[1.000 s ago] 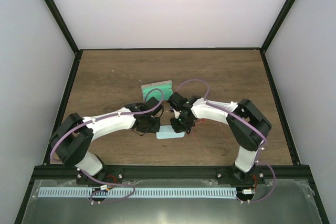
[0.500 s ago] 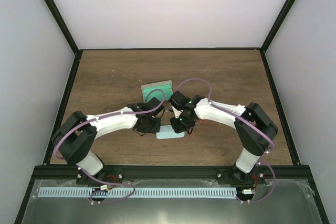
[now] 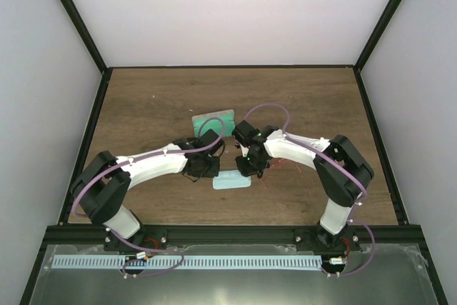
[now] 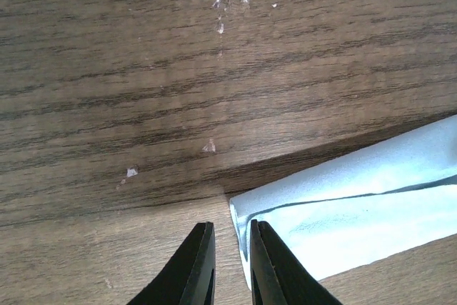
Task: Organize the sunglasses
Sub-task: Fold the glasses cleaning cloth at the center of the board.
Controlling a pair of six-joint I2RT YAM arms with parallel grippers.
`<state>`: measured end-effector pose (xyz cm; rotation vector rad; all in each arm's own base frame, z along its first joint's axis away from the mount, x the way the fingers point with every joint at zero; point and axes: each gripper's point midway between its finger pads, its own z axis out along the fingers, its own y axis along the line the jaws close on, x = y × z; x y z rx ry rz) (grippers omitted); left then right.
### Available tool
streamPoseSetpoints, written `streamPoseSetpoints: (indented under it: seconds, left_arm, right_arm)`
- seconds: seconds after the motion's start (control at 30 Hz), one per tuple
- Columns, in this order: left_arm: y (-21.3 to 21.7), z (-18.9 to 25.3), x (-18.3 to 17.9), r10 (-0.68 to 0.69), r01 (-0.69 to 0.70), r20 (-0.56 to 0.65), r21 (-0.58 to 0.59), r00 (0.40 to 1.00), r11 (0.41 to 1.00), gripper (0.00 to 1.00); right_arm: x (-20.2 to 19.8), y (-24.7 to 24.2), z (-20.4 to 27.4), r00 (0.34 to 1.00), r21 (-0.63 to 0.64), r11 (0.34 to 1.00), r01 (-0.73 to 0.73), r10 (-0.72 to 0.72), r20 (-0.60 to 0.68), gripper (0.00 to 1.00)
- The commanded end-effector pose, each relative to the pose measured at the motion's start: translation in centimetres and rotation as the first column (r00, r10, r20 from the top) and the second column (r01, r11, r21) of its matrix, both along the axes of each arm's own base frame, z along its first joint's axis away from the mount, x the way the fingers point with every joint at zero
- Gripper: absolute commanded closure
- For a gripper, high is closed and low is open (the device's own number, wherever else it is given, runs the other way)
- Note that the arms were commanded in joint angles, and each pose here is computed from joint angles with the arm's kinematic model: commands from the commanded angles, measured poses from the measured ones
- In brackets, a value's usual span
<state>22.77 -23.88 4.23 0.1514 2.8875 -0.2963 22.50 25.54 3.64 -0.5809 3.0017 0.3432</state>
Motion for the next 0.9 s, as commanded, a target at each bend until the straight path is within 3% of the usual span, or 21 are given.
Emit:
streamPoseSetpoints:
  seconds: [0.0,0.87]
  left_arm:
    - [0.4,0.5,0.2,0.012,-0.012,0.018,-0.002,1.000,1.000,0.86]
    - [0.7,-0.4,-0.1,0.014,-0.014,0.004,0.008,1.000,1.000,0.86]
  right_arm:
    - [0.3,0.1,-0.4,1.000,-0.003,1.000,-0.011,0.011,0.009,0.83]
    - [-3.1,1.1,0.3,0.996,0.077,0.995,-0.056,0.061,-0.060,0.87]
